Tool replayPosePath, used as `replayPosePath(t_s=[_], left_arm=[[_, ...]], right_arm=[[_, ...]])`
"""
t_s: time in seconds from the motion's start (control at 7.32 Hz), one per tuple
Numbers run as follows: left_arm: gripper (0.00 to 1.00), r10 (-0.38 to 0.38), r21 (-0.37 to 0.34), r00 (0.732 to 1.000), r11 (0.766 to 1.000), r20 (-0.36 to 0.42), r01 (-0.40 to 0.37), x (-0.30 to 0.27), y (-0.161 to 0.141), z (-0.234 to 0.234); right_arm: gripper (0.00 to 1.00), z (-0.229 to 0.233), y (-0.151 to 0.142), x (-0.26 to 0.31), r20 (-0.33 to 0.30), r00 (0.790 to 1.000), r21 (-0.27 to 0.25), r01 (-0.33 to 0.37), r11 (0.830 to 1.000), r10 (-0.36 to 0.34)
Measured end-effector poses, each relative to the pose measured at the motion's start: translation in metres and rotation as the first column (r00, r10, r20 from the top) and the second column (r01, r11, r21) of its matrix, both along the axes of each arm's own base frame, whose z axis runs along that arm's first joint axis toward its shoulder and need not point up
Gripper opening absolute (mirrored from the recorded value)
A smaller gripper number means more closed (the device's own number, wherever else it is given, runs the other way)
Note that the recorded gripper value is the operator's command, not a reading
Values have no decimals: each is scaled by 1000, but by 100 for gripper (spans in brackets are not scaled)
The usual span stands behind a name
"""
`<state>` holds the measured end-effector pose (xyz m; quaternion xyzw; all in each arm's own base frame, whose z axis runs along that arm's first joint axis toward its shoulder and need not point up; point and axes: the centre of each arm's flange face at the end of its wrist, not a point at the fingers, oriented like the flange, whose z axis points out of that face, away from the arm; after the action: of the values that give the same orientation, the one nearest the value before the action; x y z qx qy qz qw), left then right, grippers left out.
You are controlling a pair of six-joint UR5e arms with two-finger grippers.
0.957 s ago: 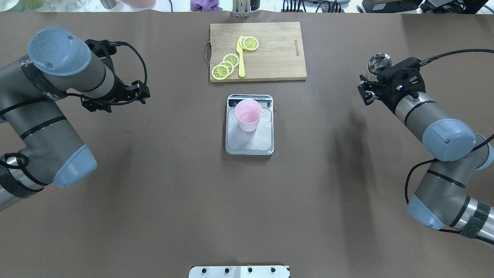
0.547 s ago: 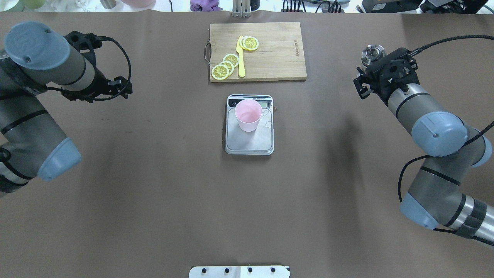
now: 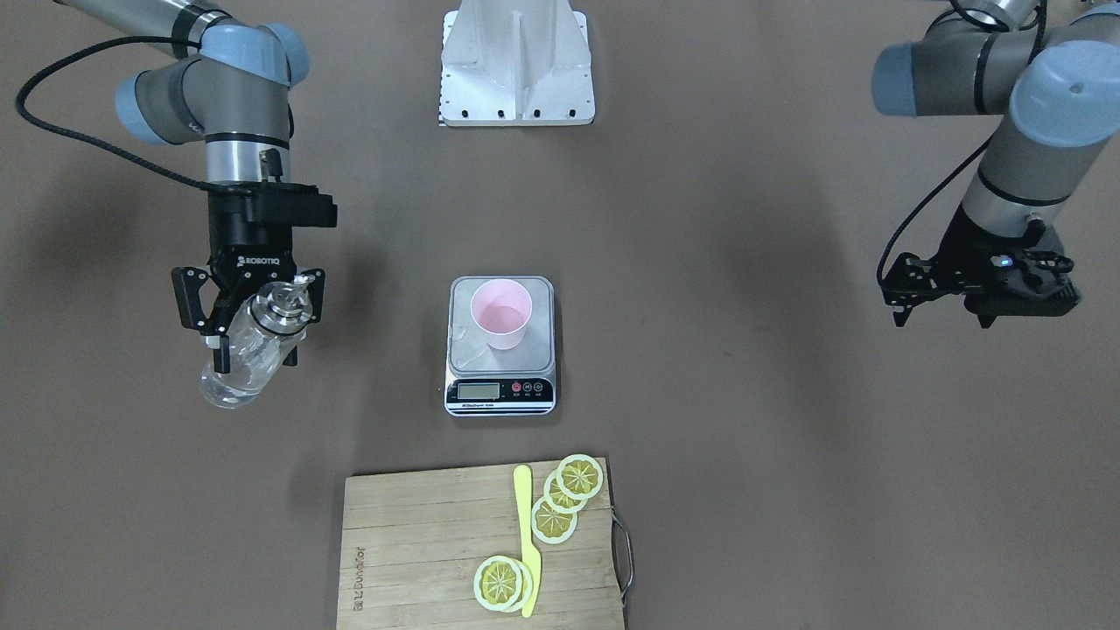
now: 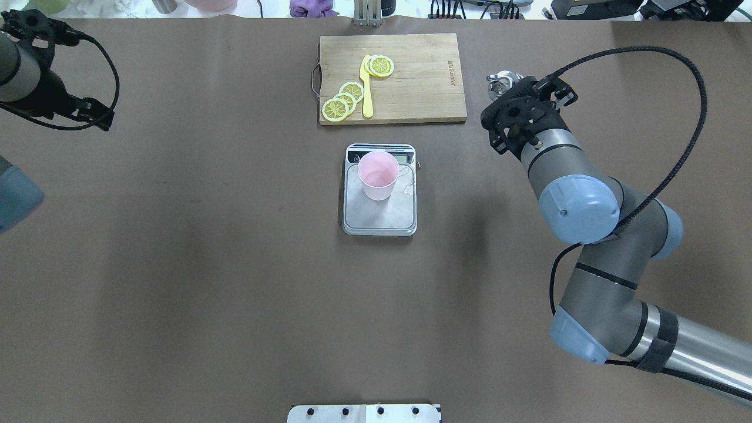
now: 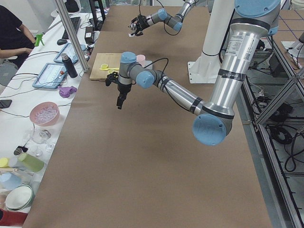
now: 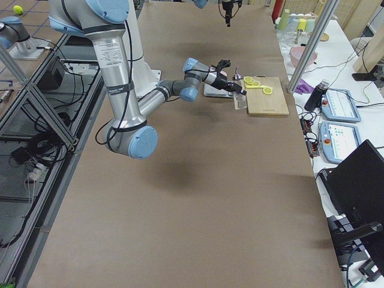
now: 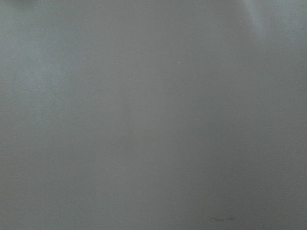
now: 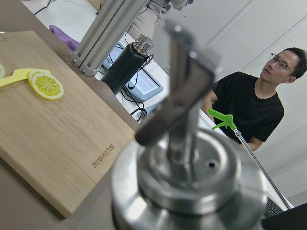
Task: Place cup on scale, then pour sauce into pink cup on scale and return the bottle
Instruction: 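Tilt the bottle with the right gripper to pour into the pink cup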
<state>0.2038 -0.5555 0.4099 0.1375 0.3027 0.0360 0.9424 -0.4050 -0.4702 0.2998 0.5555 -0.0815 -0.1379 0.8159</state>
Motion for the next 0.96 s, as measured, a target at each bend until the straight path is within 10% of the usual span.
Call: replayPosePath(t_s=[0.96], left_arm=[[98,27,-18,999,999,20,-26,-23,-7,28]], right_arm=[[0,-29,46,-75,-392,919,39,45,998,-26]])
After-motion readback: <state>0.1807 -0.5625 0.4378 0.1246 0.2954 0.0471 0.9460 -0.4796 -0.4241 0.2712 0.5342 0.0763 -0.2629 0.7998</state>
